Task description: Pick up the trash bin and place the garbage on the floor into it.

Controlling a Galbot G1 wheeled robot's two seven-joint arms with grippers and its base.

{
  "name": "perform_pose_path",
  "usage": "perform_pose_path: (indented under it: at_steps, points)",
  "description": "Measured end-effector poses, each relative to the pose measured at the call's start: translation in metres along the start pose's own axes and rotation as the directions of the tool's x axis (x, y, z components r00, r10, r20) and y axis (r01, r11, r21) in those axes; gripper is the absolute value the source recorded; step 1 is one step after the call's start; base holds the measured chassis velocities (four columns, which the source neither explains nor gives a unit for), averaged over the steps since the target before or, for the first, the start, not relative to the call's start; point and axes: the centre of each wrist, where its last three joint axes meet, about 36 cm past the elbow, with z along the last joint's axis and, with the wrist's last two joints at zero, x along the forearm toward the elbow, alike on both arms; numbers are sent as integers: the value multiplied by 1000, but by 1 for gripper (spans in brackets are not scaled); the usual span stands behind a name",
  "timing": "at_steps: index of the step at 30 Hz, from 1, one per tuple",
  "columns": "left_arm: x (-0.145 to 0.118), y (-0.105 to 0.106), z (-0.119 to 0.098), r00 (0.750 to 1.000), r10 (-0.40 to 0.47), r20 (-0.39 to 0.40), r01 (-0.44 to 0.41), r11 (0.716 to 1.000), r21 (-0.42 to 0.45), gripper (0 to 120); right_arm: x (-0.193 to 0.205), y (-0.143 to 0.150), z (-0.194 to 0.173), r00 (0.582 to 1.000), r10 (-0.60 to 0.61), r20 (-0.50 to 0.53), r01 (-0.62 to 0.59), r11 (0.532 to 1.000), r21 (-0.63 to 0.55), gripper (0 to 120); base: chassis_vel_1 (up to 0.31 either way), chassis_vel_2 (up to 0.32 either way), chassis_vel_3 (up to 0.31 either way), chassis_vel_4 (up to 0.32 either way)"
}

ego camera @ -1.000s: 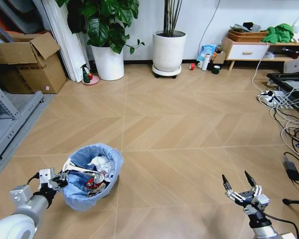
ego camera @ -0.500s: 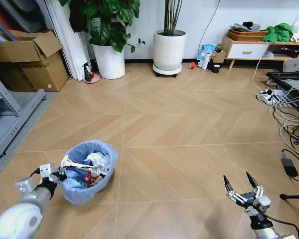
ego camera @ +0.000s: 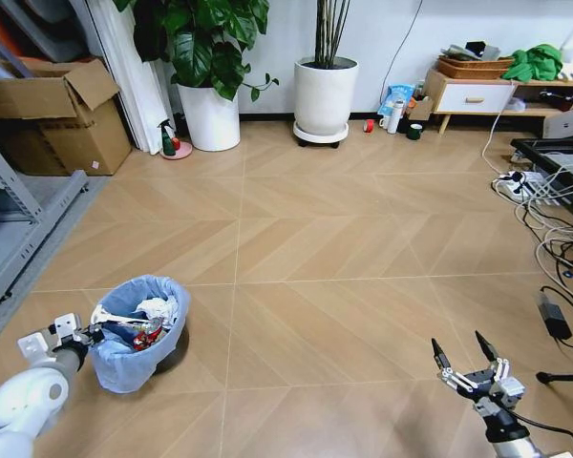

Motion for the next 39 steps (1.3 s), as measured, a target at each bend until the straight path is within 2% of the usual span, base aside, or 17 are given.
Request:
perform_pose_path:
  at_steps: [2, 3, 5, 7, 10, 12, 13, 17, 18, 22, 23, 25, 26, 29, 31, 34, 39]
  points:
    - [0, 1, -1, 1000, 3, 0, -3, 1000, 1, 11, 0, 1, 0, 1000, 3, 0, -3, 1000, 1, 100, 0, 0, 0, 0]
    - [1, 2, -1, 1000, 6, -1, -6, 1000, 2, 20, -1, 2, -1, 1000, 12, -3, -12, 1000, 4, 100, 0, 0, 0, 0]
    - [2, 2, -1, 1000, 7, 0, -7, 1000, 2, 22, -1, 2, -1, 1000, 18, -4, -18, 1000, 6, 100, 0, 0, 0, 0]
    - [4, 2, -1, 1000, 6, 5, -6, 1000, -1, 30, -3, 3, -2, 998, 55, -6, -55, 998, 19, 100, 0, 0, 0, 0]
    - [10, 1, -2, 999, -16, 29, 16, 999, -28, 41, -7, 6, -4, 995, 103, -3, -103, 994, 46, 100, 0, 0, 0, 0]
    - [16, 0, -3, 996, -32, 78, 37, 997, -65, 52, -11, 8, -4, 990, 140, 8, -140, 987, 79, 100, 0, 0, 0, 0]
    - [16, 0, -3, 996, -32, 78, 37, 997, -65, 52, -11, 8, -4, 990, 140, 8, -140, 987, 79, 100, 0, 0, 0, 0]
    - [26, -6, -6, 991, -36, 131, 46, 996, -79, 70, -15, 12, -2, 988, 156, 16, -157, 984, 89, 100, 0, 0, 0, 0]
    - [26, -6, -6, 991, -36, 131, 46, 996, -79, 70, -15, 12, -2, 988, 156, 16, -157, 984, 89, 100, 0, 0, 0, 0]
    - [42, -32, -4, 977, 22, 212, -7, 997, -71, 89, -38, 24, 4, 985, 164, 49, -166, 985, 49, 100, 0, 0, 0, 0]
    - [42, -32, -4, 977, 22, 212, -7, 997, -71, 89, -38, 24, 4, 985, 164, 49, -166, 985, 49, 100, 0, 0, 0, 0]
    - [52, -53, 2, 968, 66, 241, -50, 996, -74, 97, -57, 31, 9, 983, 169, 71, -171, 985, 22, 100, 0, 0, 0, 0]
    - [52, -53, 2, 968, 66, 241, -50, 996, -74, 97, -57, 31, 9, 983, 169, 71, -171, 985, 22, 100, 0, 0, 0, 0]
    - [66, -88, 17, 954, 153, 256, -136, 987, -85, 100, -93, 41, 14, 981, 163, 110, -162, 987, -17, 100, 0, 0, 0, 0]
    - [71, -103, 26, 946, 195, 259, -176, 980, -96, 100, -111, 49, 20, 980, 155, 126, -151, 988, -40, 100, 0, 0, 0, 0]
    - [76, -115, 39, 937, 235, 257, -214, 971, -110, 100, -136, 63, 31, 980, 139, 139, -129, 989, -76, 100, 0, 0, 0, 0]
    - [74, -117, 45, 932, 245, 267, -223, 969, -110, 100, -164, 77, 41, 982, 119, 145, -104, 988, -110, 100, 0, 0, 0, 0]
